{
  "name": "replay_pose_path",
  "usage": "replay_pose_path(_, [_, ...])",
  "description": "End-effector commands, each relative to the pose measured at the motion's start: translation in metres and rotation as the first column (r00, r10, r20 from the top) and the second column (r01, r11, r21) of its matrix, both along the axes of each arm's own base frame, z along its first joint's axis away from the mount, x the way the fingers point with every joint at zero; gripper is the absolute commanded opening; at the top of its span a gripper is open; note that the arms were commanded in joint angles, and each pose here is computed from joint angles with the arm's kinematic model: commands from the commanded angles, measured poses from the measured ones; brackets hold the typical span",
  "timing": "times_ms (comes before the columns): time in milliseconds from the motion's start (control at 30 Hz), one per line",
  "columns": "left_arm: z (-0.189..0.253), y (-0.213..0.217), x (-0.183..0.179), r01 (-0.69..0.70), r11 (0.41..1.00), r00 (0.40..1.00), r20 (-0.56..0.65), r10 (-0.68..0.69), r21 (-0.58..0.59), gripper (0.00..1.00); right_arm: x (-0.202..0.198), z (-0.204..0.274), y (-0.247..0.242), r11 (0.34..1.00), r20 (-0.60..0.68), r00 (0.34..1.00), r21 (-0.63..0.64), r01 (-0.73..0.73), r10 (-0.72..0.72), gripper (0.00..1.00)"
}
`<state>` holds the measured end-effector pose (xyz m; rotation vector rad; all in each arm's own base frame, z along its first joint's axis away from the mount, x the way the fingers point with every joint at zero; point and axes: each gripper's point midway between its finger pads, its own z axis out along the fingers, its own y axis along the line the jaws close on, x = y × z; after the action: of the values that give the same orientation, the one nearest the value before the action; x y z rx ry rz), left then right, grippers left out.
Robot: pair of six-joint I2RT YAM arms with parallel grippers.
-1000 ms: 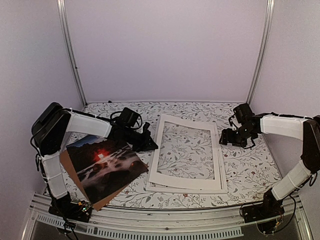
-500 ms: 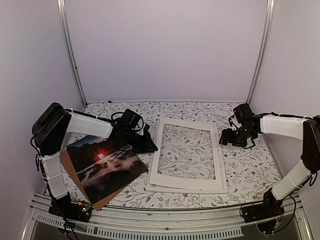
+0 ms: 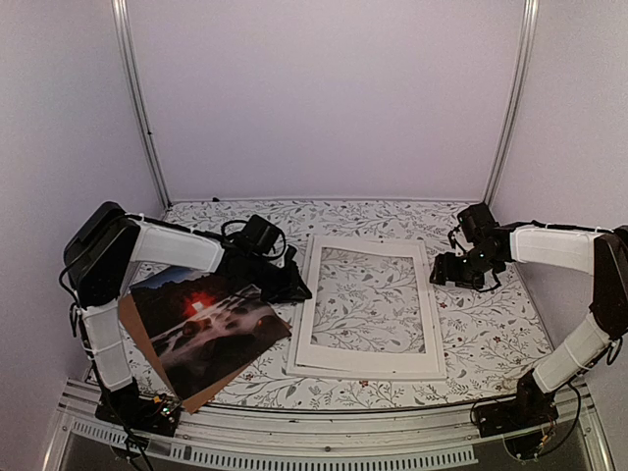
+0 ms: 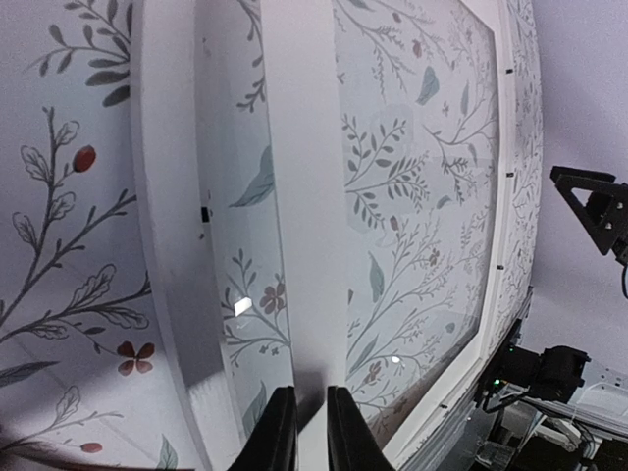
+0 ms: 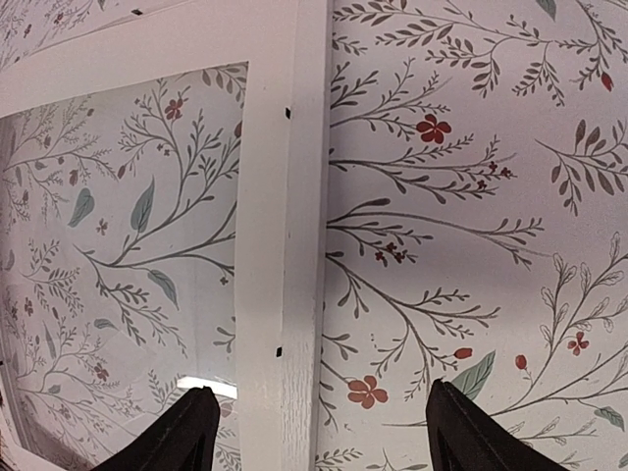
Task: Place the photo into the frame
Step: Adjust the mat board under the glass panel, then pick up the photo from the backboard.
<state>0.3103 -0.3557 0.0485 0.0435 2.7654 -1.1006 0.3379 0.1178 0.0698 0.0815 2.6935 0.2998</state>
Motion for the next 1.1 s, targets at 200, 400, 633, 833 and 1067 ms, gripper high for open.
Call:
replay_pose_path(200, [0.002, 0.005, 0.006, -0.001, 0.992, 0.998, 0.058, -0.006, 0.123, 0.26, 0.007, 0.008, 0.002, 1.000, 0.031, 0.999, 0.013, -0.007, 0.006, 0.77])
replay_pose_path(400, [0.004, 0.013, 0.008, -0.006, 0.978, 0.996, 0.090, -0.013, 0.208, 0.35, 0.007, 0.010, 0.003, 1.000, 0.034, 0.999, 0.018, -0.012, 0.011, 0.77])
replay_pose_path(633, [0.027, 0.051, 0.010, -0.080, 0.934, 0.979, 0.204, 0.007, 0.349, 0.41, 0.006, 0.028, 0.025, 0.995, 0.094, 0.992, 0.045, -0.092, 0.087, 0.77])
replay_pose_path(833, [0.035, 0.122, -0.002, -0.206, 0.845, 0.958, 0.279, 0.071, 0.493, 0.52, -0.006, 0.059, 0.104, 0.949, 0.195, 0.942, 0.109, -0.297, 0.273, 0.77])
replay_pose_path(1067, [0.025, 0.193, -0.024, -0.321, 0.813, 0.942, 0.251, 0.222, 0.486, 0.66, -0.022, 0.065, 0.223, 0.856, 0.224, 0.861, 0.155, -0.493, 0.456, 0.77])
